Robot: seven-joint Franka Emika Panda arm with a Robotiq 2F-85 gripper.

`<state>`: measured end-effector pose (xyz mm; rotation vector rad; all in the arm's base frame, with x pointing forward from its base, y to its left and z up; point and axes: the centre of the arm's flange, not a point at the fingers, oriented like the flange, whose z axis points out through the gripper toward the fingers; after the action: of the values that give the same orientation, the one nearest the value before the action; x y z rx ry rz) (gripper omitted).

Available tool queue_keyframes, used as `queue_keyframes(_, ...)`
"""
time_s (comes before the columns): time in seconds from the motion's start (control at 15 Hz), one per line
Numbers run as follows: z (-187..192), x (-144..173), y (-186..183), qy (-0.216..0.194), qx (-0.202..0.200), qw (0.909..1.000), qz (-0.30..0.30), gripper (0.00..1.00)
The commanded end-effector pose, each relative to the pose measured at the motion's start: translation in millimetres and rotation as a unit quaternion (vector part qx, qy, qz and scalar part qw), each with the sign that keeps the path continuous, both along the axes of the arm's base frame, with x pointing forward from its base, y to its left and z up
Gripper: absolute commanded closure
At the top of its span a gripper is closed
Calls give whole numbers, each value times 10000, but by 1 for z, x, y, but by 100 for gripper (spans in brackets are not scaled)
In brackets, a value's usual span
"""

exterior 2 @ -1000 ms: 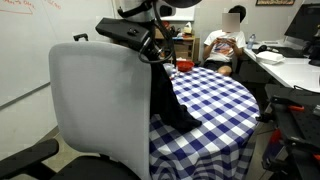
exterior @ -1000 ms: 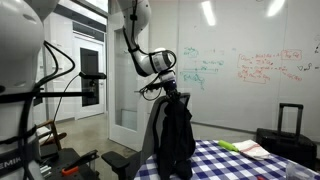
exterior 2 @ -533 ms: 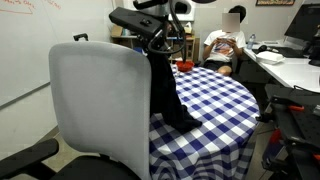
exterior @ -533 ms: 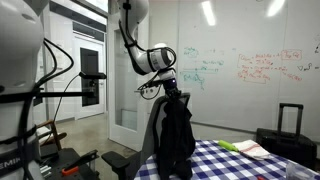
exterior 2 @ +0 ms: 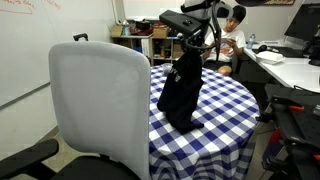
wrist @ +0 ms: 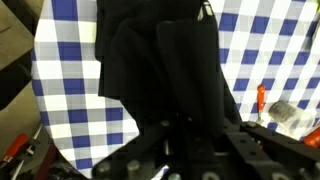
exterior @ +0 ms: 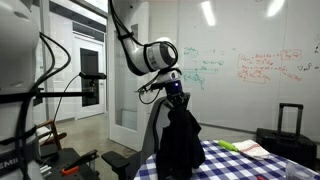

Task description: Pick up the cloth from the chair and put it on the table

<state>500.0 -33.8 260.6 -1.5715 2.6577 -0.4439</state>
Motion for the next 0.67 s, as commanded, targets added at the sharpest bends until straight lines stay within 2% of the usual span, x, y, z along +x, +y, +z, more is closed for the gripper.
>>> queue_keyframes(0.0,11,-38,-22,-187,20,9984,-532,99)
queue_keyframes(0.07,11,-43,-26,-191,41,9977,-642,99)
queue_keyframes(0.13,2,-22,-23,-14,12,9991,-433,99)
queue_keyframes(0.2,2,-25,-27,-7,19,9989,-473,94)
queue_keyframes(0.53,-1,-24,-22,18,22,9991,-428,94)
queue_keyframes(0.6,-1,-24,-22,18,22,9991,-428,99)
